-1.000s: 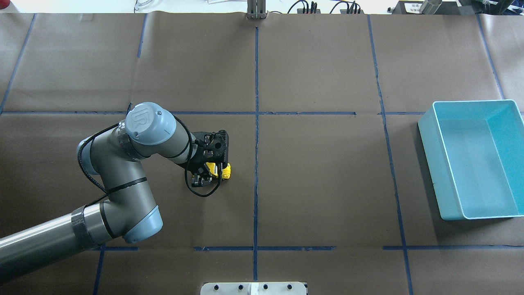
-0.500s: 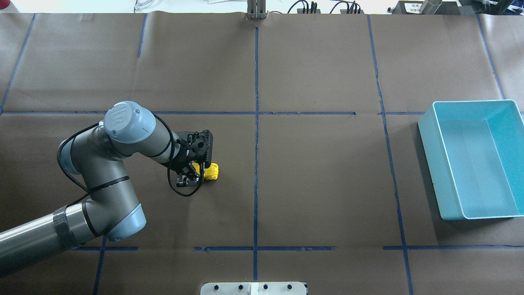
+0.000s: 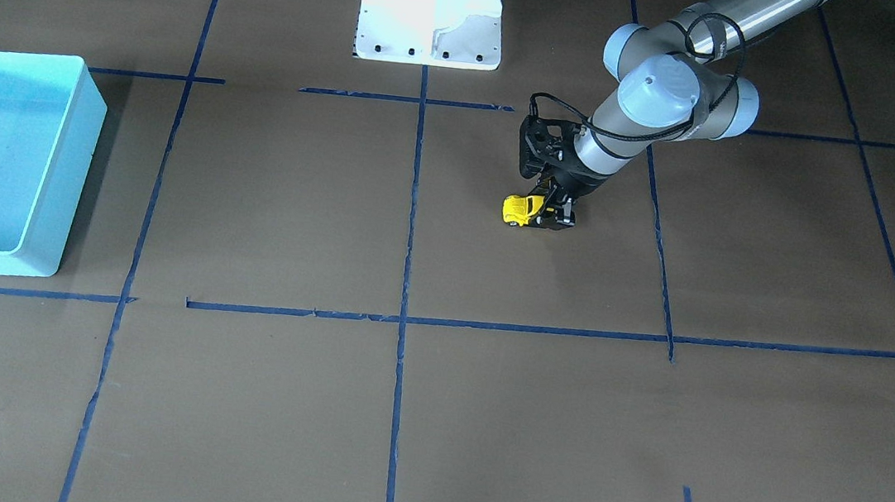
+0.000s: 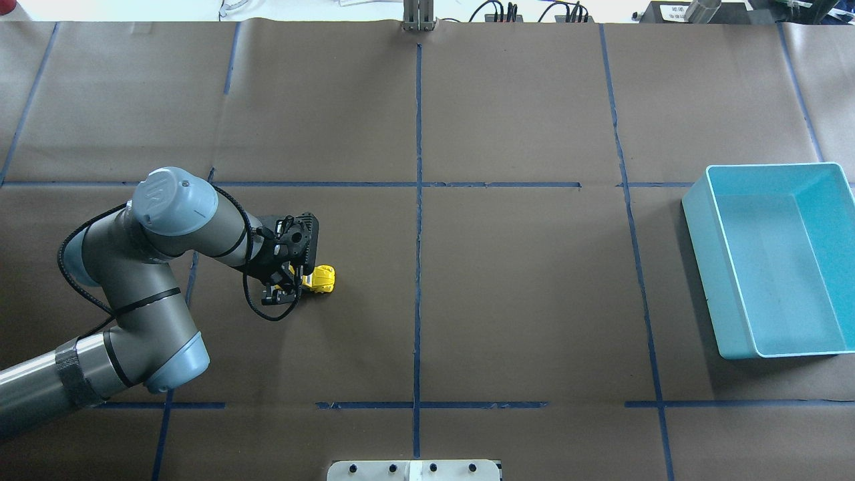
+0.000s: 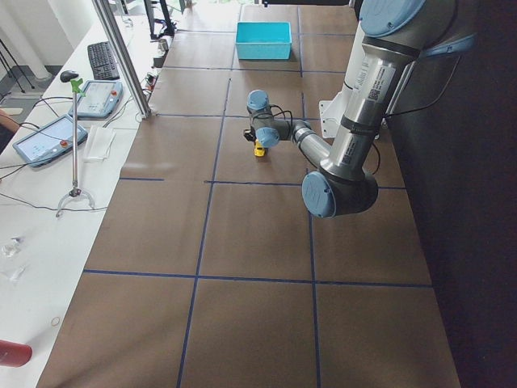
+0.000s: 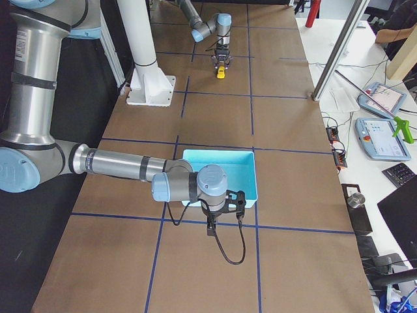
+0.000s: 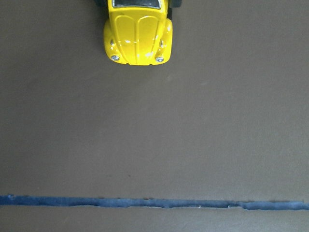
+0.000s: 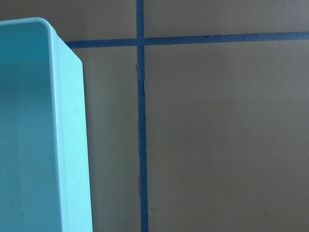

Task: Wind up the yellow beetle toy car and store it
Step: 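Drag the car backward along the table toward the left arm's base, then open the left gripper and let the car roll toward the blue bin, then withdraw the left arm out of the workspace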

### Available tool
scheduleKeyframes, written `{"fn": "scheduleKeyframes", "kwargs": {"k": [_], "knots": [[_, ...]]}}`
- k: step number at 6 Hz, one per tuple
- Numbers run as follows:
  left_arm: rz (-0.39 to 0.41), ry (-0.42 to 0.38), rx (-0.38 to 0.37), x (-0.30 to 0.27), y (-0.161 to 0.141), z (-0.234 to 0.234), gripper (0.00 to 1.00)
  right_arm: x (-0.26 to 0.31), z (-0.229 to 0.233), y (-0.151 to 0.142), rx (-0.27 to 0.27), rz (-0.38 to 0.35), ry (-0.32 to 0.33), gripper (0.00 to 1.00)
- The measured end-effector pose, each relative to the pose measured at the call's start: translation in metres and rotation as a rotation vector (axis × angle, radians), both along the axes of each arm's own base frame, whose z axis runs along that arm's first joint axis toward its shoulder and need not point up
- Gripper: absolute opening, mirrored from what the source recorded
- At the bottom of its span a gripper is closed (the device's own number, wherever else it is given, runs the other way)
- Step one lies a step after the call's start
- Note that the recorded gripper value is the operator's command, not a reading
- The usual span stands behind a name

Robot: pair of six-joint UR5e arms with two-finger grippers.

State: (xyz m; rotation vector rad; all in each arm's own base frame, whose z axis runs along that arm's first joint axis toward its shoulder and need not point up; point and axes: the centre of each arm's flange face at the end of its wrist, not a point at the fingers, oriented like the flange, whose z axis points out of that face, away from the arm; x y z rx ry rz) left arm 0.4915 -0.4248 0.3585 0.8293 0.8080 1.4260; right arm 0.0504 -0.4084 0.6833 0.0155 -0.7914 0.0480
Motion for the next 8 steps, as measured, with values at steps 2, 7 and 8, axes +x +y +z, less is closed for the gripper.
{"fn": "scheduleKeyframes", "kwargs": {"k": [2, 7, 8], "knots": [[0.003, -0.002, 0.018, -0.01, -0.002, 0.007, 1.0, 0.0, 0.0, 0.0, 0.0, 0.0, 0.0, 1.0], [-0.017, -0.005, -0.012, -0.03, -0.018, 0.004, 1.0, 0.0, 0.0, 0.0, 0.0, 0.0, 0.0, 1.0], [-0.046, -0.038, -0.038, -0.048, -0.026, -0.007, 1.0, 0.0, 0.0, 0.0, 0.0, 0.0, 0.0, 1.0]]}}
